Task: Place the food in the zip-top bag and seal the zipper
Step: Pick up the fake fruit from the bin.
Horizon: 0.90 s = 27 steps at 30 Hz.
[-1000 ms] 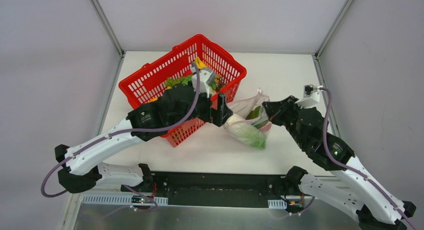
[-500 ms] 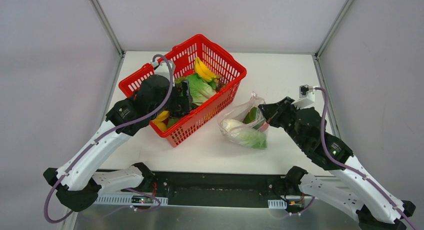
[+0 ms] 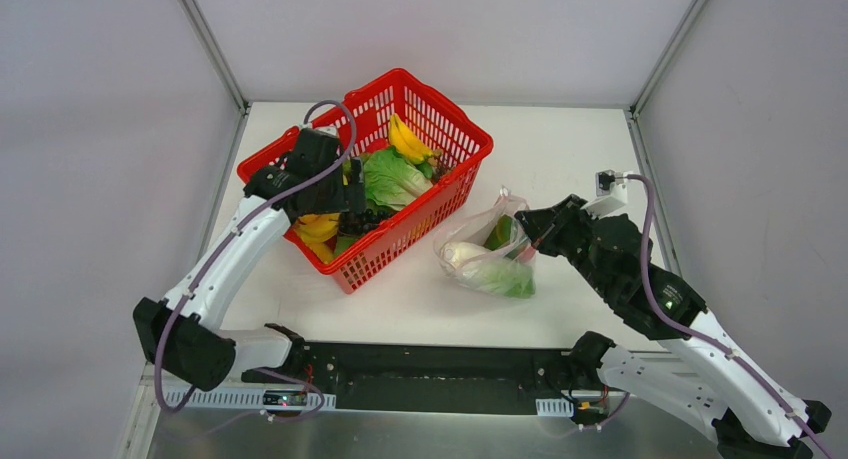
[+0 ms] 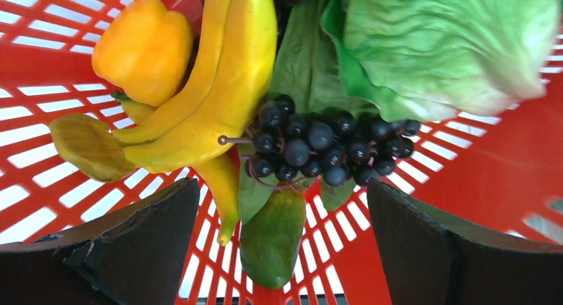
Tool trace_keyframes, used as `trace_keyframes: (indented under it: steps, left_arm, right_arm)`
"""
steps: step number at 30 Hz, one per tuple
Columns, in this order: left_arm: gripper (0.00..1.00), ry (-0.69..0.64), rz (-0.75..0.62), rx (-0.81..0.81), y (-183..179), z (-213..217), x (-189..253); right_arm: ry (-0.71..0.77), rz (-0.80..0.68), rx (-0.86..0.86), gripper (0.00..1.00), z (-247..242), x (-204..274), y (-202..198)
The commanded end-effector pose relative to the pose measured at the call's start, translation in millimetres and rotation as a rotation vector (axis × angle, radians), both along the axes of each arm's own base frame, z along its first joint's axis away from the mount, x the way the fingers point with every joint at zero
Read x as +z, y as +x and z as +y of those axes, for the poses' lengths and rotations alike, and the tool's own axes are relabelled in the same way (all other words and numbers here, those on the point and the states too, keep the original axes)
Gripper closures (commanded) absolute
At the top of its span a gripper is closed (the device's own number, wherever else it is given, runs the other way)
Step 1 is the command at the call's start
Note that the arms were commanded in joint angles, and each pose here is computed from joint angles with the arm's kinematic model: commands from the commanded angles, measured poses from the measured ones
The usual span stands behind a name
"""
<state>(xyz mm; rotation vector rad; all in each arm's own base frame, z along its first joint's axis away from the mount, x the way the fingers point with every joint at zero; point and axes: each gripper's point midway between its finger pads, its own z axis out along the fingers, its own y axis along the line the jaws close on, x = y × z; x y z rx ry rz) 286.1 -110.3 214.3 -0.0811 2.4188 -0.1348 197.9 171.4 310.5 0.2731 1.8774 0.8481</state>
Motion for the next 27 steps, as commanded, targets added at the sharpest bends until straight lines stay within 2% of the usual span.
trace_keyframes:
  steps: [1,5,10,18,20,25,27]
  left_arm:
    - [0.03,-0.029,0.085,-0.034,10,-1,-28]
    - [0.12,-0.052,0.140,-0.045,18,-7,-50]
    - [0.14,-0.125,0.166,-0.085,17,-23,-65]
    - [0.32,-0.109,0.278,-0.092,8,-24,-91]
    - [0.32,-0.099,0.297,-0.083,3,-21,-95]
    - [0.23,-0.064,0.319,-0.072,-5,-13,-100]
    - [0.25,-0.077,0.326,-0.085,-8,-15,-102]
  right_arm:
    - [0.030,-0.025,0.005,0.97,-1,16,-3]
    - [0.028,-0.022,0.009,0.98,0,15,-2]
    - [0.027,-0.012,0.005,0.97,0,10,-2]
    - [0.027,-0.015,0.009,0.97,1,13,-2]
    - [0.021,-0.017,0.013,0.97,1,13,-2]
    - [0.026,-0.015,0.017,0.97,3,13,-2]
    - [0.026,-0.010,0.016,0.97,3,11,-2]
